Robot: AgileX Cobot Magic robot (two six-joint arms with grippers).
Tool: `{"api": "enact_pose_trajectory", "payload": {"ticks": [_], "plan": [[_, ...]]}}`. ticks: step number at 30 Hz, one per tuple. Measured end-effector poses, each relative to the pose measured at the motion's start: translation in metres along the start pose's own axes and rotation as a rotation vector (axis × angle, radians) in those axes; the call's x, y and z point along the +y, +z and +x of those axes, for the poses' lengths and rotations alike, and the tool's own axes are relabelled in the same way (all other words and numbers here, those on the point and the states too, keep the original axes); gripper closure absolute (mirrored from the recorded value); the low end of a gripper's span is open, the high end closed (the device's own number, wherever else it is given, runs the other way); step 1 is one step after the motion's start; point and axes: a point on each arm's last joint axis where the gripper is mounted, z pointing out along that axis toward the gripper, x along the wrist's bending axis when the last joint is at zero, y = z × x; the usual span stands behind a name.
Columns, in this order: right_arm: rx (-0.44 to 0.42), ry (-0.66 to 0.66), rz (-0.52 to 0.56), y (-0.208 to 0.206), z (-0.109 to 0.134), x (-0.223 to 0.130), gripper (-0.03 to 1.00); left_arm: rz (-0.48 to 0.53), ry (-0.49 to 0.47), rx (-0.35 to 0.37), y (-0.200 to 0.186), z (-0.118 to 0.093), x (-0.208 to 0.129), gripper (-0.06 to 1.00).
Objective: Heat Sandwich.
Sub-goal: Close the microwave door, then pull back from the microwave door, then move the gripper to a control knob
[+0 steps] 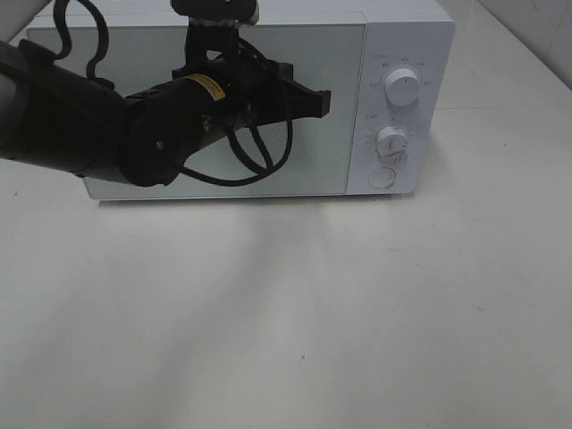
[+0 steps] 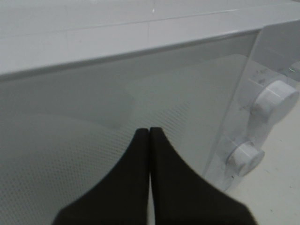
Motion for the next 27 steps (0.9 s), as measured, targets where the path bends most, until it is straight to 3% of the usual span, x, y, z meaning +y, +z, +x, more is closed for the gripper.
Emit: {"api": "enact_pose_trajectory", "payload": {"ticks": [10,14,15,16,17,18,19,20,21,22,24,27], "plan": [[0.000,0.000,0.000,0.000,0.000,0.000,0.21,0.073,0.018,-0.067,-0.038,-0.021,-0.007,0.94],[0.000,0.000,0.000,0.000,0.000,0.000,0.21,0.172,0.017,-0.091,-0.047,-0.023,-0.006,0.93],[0.000,0.000,0.000,0.000,0.000,0.000,0.21,0.199,0.017,-0.097,-0.049,-0.024,-0.006,0.89],[0.000,0.000,0.000,0.000,0.000,0.000,0.21,0.257,0.016,-0.111,-0.055,-0.025,-0.004,0.73],[0.000,0.000,0.000,0.000,0.000,0.000,0.21,0.279,0.015,-0.117,-0.057,-0.025,-0.004,0.65],[0.000,0.000,0.000,0.000,0.000,0.000,0.21,0.279,0.015,-0.117,-0.057,-0.025,-0.004,0.65],[0.000,0.000,0.000,0.000,0.000,0.000,0.21,0.303,0.014,-0.124,-0.060,-0.026,-0.002,0.52],[0.000,0.000,0.000,0.000,0.000,0.000,0.21,0.346,0.013,-0.137,-0.066,-0.027,0.001,0.30],[0.000,0.000,0.000,0.000,0.000,0.000,0.21,0.368,0.013,-0.144,-0.070,-0.027,0.002,0.18],[0.000,0.000,0.000,0.000,0.000,0.000,0.21,0.368,0.013,-0.144,-0.070,-0.027,0.002,0.18],[0.000,0.000,0.000,0.000,0.000,0.000,0.21,0.410,0.013,-0.160,-0.078,-0.028,0.008,0.01],[0.000,0.000,0.000,0.000,0.000,0.000,0.21,0.437,0.019,-0.173,-0.084,-0.029,0.012,-0.03]]}}
